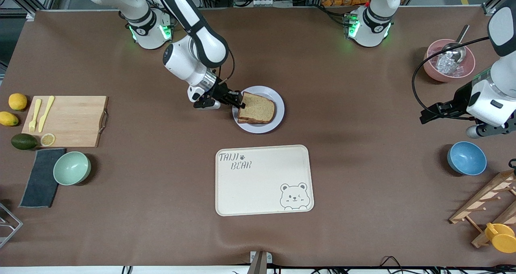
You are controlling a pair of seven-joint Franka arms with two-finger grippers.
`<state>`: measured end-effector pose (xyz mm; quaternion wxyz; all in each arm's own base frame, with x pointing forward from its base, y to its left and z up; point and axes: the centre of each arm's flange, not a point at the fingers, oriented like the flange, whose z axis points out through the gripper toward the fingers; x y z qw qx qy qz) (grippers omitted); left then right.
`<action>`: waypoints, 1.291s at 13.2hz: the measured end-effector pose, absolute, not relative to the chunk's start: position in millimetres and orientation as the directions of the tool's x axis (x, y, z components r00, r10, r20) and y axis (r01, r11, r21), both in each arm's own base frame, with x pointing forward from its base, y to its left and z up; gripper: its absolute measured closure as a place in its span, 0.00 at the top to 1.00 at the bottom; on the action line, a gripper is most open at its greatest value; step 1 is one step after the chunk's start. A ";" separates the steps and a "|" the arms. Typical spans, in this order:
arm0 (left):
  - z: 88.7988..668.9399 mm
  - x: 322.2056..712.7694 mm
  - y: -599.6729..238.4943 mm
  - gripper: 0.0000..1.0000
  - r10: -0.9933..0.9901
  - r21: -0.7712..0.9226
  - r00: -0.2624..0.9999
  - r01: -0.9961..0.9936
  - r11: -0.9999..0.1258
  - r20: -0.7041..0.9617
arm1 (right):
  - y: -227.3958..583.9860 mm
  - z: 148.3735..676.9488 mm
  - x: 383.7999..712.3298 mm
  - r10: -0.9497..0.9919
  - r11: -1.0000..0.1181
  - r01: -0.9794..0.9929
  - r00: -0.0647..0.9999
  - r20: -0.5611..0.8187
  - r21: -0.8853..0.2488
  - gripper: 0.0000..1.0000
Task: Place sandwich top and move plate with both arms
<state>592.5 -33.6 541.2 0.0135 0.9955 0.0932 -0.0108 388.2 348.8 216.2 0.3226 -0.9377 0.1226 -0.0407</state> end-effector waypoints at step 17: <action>486.8 598.7 -22.7 1.00 0.277 0.245 0.945 0.314 -0.917 -0.173 | 280.4 261.1 470.4 -0.216 -0.725 -0.140 0.976 0.029 -0.674 0.67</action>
